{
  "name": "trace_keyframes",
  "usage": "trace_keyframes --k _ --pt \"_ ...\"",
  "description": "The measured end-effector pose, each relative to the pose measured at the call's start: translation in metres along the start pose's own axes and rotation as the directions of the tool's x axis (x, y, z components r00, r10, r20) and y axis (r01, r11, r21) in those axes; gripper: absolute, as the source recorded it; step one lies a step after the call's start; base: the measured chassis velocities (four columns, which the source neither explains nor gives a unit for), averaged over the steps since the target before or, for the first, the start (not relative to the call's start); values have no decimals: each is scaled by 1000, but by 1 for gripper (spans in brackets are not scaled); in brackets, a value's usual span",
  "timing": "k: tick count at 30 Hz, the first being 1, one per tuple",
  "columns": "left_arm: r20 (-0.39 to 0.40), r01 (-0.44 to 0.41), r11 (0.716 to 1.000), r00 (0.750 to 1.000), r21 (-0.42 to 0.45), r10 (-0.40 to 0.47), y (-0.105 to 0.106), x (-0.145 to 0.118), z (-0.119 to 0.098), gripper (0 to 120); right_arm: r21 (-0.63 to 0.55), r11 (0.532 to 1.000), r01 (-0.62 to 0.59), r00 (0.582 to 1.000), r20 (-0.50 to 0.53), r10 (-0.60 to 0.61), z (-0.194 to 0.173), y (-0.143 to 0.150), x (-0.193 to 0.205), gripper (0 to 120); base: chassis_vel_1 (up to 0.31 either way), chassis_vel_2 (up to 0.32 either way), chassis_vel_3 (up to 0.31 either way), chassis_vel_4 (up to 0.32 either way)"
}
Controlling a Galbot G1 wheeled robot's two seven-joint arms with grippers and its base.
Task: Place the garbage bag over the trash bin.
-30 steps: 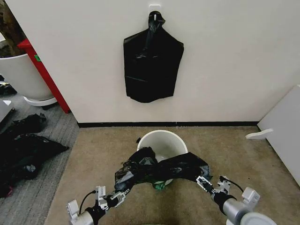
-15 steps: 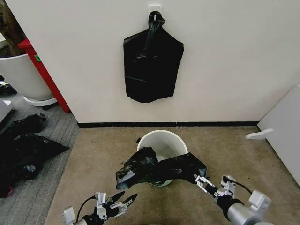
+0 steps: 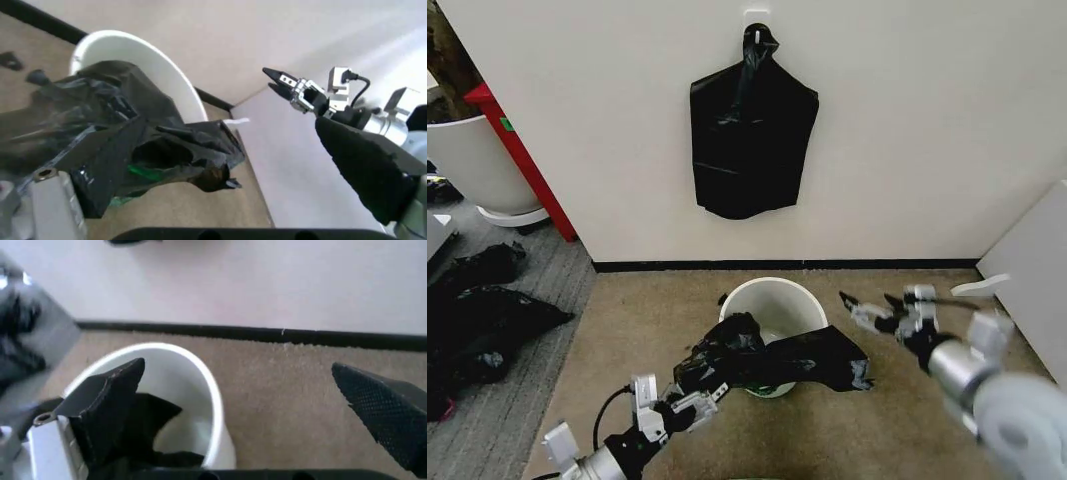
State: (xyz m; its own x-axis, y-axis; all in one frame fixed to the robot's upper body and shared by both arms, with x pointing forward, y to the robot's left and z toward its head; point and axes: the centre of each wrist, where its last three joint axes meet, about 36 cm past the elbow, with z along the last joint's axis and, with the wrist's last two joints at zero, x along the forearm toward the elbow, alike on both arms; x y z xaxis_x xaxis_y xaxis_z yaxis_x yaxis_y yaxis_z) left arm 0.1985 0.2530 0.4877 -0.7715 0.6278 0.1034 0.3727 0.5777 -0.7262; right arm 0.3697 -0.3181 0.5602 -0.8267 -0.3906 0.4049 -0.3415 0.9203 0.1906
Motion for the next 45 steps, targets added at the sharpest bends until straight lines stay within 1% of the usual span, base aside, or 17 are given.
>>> trace_keyframes --k 5,6,10,12,15,19,20,21,22,26,32,34,35,38,42,43,45 --pt "51 127 992 990 21 -128 -14 -6 -3 100 157 985 75 996 -49 -68 -35 -29 -32 100 0 0 0 0" --pt "51 127 992 990 21 -128 -14 -6 -3 100 157 985 75 996 -49 -68 -35 -29 -32 100 0 0 0 0" --pt "75 192 981 979 10 -192 -14 -13 -9 100 235 955 181 979 -134 -153 -43 -27 -75 100 0 0 0 0" --pt "75 206 979 976 2 -205 -14 -13 -10 100 263 942 209 973 -151 -174 -47 -27 -83 100 0 0 0 0" --pt "50 271 962 962 -26 -270 -14 -13 -11 100 310 914 263 959 -188 -212 -59 -24 -104 100 0 0 0 0" --pt "16 374 926 928 -47 -373 -13 -13 -11 100 323 893 313 943 -221 -251 -66 -15 -125 100 0 0 0 0" --pt "16 374 926 928 -47 -373 -13 -13 -11 100 323 893 313 943 -221 -251 -66 -15 -125 100 0 0 0 0" --pt "8 410 911 912 -52 -410 -13 -13 -12 100 324 885 335 934 -240 -265 -66 -10 -132 100 0 0 0 0" --pt "-2 459 886 888 -62 -460 -12 -13 -13 100 327 875 356 924 -262 -278 -67 -5 -141 100 0 0 0 0" --pt "-23 551 829 832 -98 -555 -11 -13 -16 100 346 854 388 910 -288 -297 -83 9 -159 100 0 0 0 0" --pt "-2 592 794 802 -140 -598 -8 -11 -22 100 365 842 398 899 -337 -279 -92 15 -185 100 0 0 0 0" --pt "19 608 777 789 -162 -614 -5 -8 -30 100 367 835 409 886 -379 -267 -88 16 -196 100 0 0 0 0" --pt "19 608 777 789 -162 -614 -5 -8 -30 100 367 835 409 886 -379 -267 -88 16 -196 100 0 0 0 0" --pt "76 613 765 788 -197 -611 0 -3 -48 100 371 822 431 858 -452 -246 -73 15 -209 100 0 0 0 0" --pt "150 589 760 807 -274 -571 2 1 -78 100 375 817 438 845 -483 -231 -69 15 -216 100 0 0 0 0" --pt "150 589 760 807 -274 -571 2 1 -78 100 375 817 438 845 -483 -231 -69 15 -216 100 0 0 0 0" --pt "183 562 762 827 -321 -532 2 5 -93 100 379 819 432 845 -487 -220 -70 14 -219 100 0 0 0 0"
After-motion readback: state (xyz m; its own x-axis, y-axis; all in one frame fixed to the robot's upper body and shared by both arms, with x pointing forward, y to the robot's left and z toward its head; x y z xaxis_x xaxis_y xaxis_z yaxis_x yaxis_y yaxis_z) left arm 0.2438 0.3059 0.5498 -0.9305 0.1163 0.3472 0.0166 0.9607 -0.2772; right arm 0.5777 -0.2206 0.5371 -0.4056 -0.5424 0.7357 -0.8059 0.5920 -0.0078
